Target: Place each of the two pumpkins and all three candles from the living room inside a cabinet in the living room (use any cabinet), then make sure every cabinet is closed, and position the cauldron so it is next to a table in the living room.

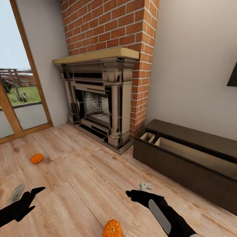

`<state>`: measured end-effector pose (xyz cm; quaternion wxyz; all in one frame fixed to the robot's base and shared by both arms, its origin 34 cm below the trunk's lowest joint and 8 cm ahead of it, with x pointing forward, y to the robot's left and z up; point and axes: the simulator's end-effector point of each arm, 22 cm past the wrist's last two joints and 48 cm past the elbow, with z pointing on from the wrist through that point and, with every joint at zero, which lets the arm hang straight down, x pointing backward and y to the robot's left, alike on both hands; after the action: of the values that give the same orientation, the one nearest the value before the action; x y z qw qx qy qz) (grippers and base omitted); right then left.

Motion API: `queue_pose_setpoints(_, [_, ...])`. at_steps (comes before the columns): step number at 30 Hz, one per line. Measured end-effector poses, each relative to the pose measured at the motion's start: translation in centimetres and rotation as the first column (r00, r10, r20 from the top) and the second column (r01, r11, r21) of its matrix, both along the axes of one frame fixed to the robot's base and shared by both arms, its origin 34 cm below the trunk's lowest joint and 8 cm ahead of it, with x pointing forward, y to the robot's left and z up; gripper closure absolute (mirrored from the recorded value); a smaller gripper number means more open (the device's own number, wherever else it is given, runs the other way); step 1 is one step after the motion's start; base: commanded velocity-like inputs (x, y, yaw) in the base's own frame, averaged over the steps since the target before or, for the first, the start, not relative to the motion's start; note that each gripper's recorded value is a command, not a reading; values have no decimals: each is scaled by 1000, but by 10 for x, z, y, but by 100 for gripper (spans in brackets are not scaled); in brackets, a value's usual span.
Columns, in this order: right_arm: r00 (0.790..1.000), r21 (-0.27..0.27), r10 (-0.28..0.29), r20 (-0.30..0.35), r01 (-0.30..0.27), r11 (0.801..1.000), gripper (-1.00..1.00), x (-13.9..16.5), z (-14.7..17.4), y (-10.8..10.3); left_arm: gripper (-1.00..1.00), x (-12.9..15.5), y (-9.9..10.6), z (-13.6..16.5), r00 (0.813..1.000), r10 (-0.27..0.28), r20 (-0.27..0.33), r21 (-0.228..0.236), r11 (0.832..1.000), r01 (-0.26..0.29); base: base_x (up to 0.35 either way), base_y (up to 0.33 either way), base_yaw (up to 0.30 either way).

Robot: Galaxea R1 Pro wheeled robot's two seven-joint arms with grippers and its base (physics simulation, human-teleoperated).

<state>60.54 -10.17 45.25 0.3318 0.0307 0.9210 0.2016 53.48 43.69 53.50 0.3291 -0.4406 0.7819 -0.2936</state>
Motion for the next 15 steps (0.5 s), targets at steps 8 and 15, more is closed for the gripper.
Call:
queue_pose_setpoints(8, [994, 84, 78, -73, -72, 994, -100, -17, -20, 20, -100, 2, -1, 4, 1000, -5, 11, 3, 1000, 5, 7, 21, 0])
queue_pose_setpoints(15, [992, 107, 98, -80, -90, 990, -100, -20, -28, 25, -100, 3, -3, 5, 1000, -13, 27, 8, 1000, 13, 0, 0, 0])
